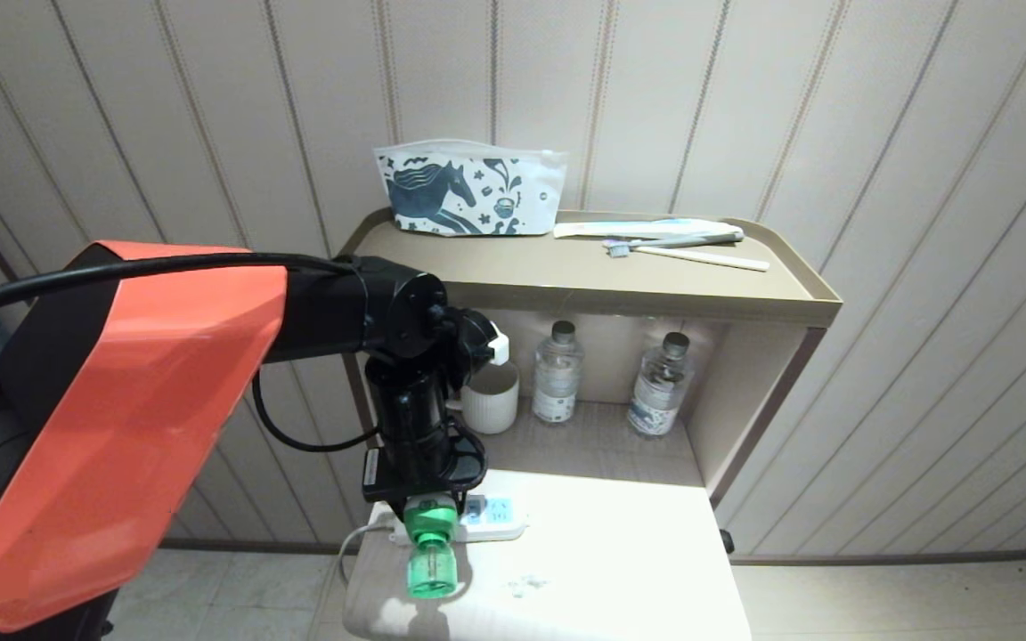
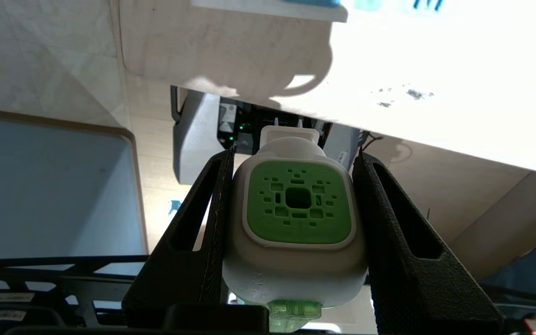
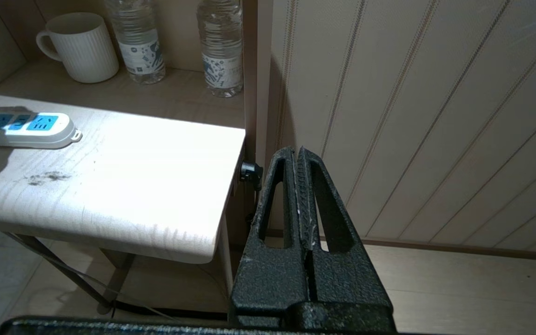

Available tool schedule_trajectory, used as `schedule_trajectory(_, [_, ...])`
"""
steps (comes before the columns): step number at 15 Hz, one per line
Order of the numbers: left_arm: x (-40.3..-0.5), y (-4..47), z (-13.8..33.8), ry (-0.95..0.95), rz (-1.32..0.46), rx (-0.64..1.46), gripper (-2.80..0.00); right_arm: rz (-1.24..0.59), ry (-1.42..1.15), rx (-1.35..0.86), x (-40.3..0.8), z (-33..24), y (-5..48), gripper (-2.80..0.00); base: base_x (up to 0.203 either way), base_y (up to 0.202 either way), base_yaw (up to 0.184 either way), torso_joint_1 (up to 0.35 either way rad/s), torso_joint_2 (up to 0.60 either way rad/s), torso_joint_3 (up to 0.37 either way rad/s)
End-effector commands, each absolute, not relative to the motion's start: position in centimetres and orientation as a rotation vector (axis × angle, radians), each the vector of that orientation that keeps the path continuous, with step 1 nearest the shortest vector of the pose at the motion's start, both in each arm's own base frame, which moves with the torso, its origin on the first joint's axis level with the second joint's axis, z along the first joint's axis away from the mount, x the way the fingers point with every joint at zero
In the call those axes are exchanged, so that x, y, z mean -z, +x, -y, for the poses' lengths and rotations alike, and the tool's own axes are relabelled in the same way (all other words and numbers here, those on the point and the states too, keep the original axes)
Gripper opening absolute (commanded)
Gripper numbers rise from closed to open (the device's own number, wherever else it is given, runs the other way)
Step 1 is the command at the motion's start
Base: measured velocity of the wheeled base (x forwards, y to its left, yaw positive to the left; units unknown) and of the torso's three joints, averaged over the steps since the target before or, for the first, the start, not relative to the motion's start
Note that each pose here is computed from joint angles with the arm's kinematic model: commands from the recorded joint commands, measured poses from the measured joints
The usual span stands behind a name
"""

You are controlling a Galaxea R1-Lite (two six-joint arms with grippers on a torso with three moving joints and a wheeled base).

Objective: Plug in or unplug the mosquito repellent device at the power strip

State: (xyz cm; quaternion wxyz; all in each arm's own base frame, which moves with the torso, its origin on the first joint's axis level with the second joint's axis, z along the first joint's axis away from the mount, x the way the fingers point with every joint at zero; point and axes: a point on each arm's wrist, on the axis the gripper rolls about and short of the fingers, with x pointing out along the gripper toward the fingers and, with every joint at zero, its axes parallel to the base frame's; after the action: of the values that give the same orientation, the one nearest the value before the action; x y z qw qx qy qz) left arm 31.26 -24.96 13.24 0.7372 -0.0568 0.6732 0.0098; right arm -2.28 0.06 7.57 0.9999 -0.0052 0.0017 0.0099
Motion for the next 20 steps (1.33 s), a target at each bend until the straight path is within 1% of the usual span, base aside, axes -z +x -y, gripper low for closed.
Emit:
schedule_trajectory(1, [-12.9, 31.8, 24.7, -0.140, -1.471, -0.034, -2.80, -0.003, -0.011, -0.020, -7.6, -0.1, -2.3, -2.80, 0.000, 0.000, 0.000, 0.000, 0.00, 0.000])
schedule_trajectory(8, [-11.5, 33.6, 25.2, -0.160, -1.366, -0.059, -2.80, -0.004, -0.011, -0.021, -7.6, -0.1, -2.3, -2.80, 0.000, 0.000, 0.000, 0.000, 0.00, 0.000])
schedule_trajectory(16, [-9.9, 34.1, 25.6, -0.152, -1.385, -0.067, -2.80, -0.004, -0.011, -0.020, -7.6, -0.1, -2.3, -2.80, 0.000, 0.000, 0.000, 0.000, 0.00, 0.000])
schedule_trajectory(20, [-9.5, 34.5, 25.8, -0.165, -1.366, -0.058, -2.80, -0.003, -0.011, -0.020, -7.6, -0.1, -2.3, -2.80, 0.000, 0.000, 0.000, 0.000, 0.00, 0.000])
